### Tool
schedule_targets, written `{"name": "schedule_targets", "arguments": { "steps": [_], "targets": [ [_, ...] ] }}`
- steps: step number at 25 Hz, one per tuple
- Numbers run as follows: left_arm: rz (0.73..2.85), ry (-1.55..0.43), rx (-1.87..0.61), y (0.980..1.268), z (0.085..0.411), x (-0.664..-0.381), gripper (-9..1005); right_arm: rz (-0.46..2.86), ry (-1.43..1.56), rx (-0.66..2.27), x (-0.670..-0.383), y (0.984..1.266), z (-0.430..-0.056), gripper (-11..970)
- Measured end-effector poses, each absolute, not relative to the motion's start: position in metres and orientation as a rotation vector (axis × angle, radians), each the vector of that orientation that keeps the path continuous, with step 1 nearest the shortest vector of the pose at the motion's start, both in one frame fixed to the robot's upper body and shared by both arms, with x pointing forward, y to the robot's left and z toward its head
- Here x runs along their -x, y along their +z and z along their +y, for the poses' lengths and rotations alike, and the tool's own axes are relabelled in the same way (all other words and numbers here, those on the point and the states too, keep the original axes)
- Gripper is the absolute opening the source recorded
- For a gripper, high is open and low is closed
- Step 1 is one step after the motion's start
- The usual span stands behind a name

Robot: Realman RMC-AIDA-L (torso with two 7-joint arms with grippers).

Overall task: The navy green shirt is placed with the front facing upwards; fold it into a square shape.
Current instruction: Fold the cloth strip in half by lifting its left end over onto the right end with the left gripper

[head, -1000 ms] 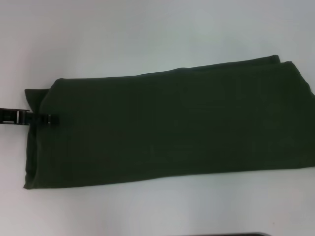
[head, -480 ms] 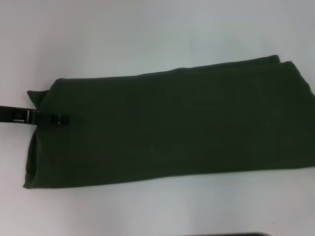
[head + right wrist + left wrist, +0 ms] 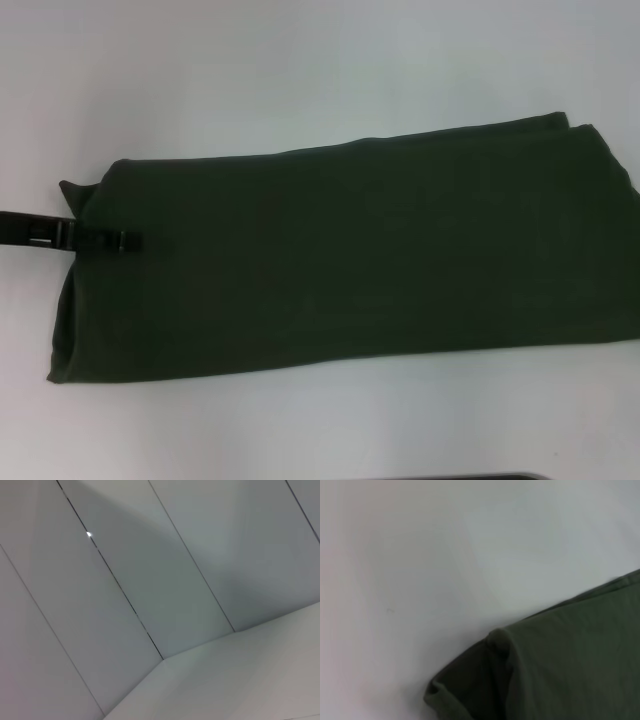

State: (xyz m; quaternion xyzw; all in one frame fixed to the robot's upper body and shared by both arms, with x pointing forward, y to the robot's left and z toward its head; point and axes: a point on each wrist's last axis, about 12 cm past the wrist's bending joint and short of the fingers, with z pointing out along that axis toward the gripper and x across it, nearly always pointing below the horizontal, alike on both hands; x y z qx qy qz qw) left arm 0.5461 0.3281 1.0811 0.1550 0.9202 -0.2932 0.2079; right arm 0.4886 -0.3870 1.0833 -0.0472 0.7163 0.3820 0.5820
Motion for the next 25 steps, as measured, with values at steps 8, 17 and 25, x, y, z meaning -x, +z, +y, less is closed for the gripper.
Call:
{"name": "schedule_targets", "arguments": {
  "steps": [8, 17, 25],
  "targets": [
    [2.555, -0.808, -0.439, 1.0833, 0.3273, -0.5489, 846, 1.673, 0.893, 0.11, -0.4886, 1.0833, -0.387, 899],
    [2.559, -0.783, -0.41, 1.0839, 0.3285, -0.5528, 541, 1.674, 0.895, 0.105, -0.4881, 1.0832, -0.3873, 899],
    [2.563, -0.771, -0.415, 1.0839, 0.3287, -0.5546, 386, 1.674, 0.894, 0.103, -0.4876, 1.083, -0.3876, 900]
  ]
}}
